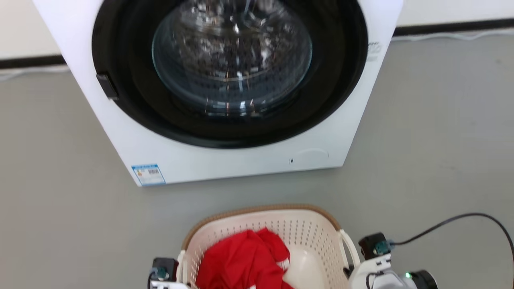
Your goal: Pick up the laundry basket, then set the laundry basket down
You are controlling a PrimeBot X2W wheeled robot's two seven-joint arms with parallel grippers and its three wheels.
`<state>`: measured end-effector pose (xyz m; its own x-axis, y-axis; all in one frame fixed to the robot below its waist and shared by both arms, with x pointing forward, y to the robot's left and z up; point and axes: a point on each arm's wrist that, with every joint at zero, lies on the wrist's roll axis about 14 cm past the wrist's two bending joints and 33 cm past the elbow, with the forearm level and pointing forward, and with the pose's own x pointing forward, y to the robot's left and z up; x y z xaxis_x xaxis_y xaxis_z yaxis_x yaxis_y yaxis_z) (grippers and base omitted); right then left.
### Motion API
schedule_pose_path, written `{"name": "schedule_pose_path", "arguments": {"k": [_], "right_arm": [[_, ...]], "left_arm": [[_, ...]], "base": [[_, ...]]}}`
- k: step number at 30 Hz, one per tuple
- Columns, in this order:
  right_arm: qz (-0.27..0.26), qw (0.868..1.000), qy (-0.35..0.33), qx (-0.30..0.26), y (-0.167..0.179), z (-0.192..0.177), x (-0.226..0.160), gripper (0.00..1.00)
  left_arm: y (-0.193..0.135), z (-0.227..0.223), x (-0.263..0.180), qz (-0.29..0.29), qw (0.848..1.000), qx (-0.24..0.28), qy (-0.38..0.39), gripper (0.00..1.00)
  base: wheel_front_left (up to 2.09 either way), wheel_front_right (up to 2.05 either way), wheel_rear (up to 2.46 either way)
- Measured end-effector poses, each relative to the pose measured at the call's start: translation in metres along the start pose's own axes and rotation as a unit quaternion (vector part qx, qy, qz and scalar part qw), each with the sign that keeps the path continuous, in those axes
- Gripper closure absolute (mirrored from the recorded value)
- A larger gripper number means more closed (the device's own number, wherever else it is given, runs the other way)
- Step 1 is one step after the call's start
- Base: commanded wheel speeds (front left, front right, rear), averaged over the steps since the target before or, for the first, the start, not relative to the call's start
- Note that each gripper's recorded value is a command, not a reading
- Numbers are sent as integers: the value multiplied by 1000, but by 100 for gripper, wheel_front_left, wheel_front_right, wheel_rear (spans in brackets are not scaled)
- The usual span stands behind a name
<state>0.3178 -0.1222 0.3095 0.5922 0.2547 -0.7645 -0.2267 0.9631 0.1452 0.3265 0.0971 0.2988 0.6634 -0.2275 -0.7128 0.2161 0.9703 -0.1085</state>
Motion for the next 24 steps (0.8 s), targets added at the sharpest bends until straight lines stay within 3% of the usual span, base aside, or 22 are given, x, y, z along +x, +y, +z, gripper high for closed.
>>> {"name": "schedule_pose_path", "arguments": {"k": [24], "right_arm": [[1, 1000, 3, 13, 5, -19, -14, 100]], "left_arm": [[-14, -12, -14, -10, 1000, 16, 8, 100]], "base": [[0, 0, 0]]}}
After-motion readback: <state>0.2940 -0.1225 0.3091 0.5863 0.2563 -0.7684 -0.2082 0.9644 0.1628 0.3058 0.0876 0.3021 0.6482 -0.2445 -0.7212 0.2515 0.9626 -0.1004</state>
